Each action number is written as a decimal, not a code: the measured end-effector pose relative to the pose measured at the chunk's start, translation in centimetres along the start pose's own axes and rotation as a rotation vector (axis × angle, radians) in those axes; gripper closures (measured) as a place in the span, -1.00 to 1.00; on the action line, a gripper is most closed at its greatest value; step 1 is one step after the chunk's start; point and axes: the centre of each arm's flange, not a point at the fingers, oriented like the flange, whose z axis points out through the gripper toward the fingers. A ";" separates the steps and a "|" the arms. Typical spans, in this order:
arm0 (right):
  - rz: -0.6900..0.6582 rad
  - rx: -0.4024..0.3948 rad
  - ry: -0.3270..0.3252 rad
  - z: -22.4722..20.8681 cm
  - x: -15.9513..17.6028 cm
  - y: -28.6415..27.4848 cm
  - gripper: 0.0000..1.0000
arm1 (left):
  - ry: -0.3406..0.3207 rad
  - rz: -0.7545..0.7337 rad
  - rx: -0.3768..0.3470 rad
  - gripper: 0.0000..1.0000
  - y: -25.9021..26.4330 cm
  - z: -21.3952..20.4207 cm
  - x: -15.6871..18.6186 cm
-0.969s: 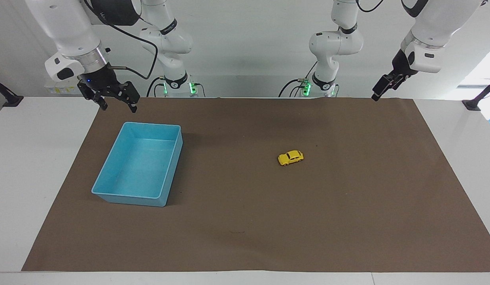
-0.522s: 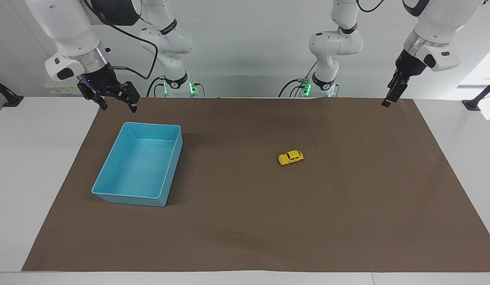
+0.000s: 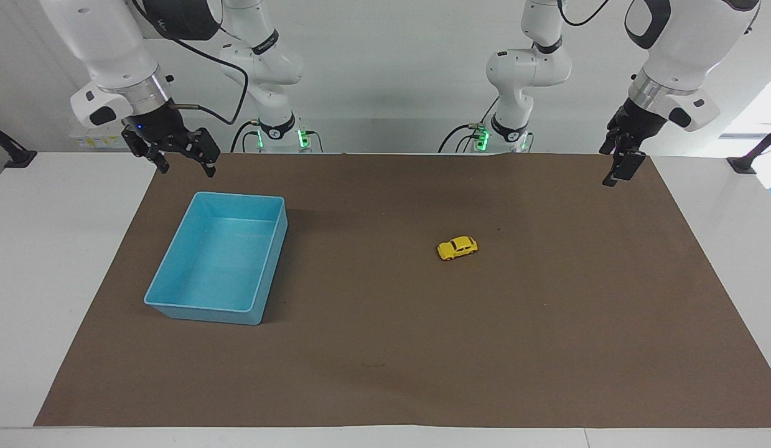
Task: Wind up and store yellow beetle car
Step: 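Reach the left gripper over the yellow beetle car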
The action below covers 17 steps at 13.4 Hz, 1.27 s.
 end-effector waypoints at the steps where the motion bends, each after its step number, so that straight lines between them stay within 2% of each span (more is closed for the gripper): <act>1: 0.000 0.000 0.000 0.0 0.0 0.0 -1.00 | 0.000 -0.061 -0.001 -1.00 0.0 0.3 0.0; 6: 0.000 0.000 0.000 0.0 0.0 0.0 -1.00 | -0.002 -0.323 0.050 -1.00 -0.3 3.0 -0.3; 12: 0.000 0.000 0.000 0.0 0.0 0.0 -1.00 | 0.001 -0.439 0.042 -1.00 -0.1 5.4 -0.7; 15: 0.000 0.000 0.000 0.0 0.0 0.0 -1.00 | 0.002 -0.493 0.021 -1.00 0.4 6.8 -2.3; 17: 0.000 0.000 0.000 0.0 0.0 0.0 -1.00 | -0.001 -0.516 0.011 -1.00 1.1 8.1 -4.6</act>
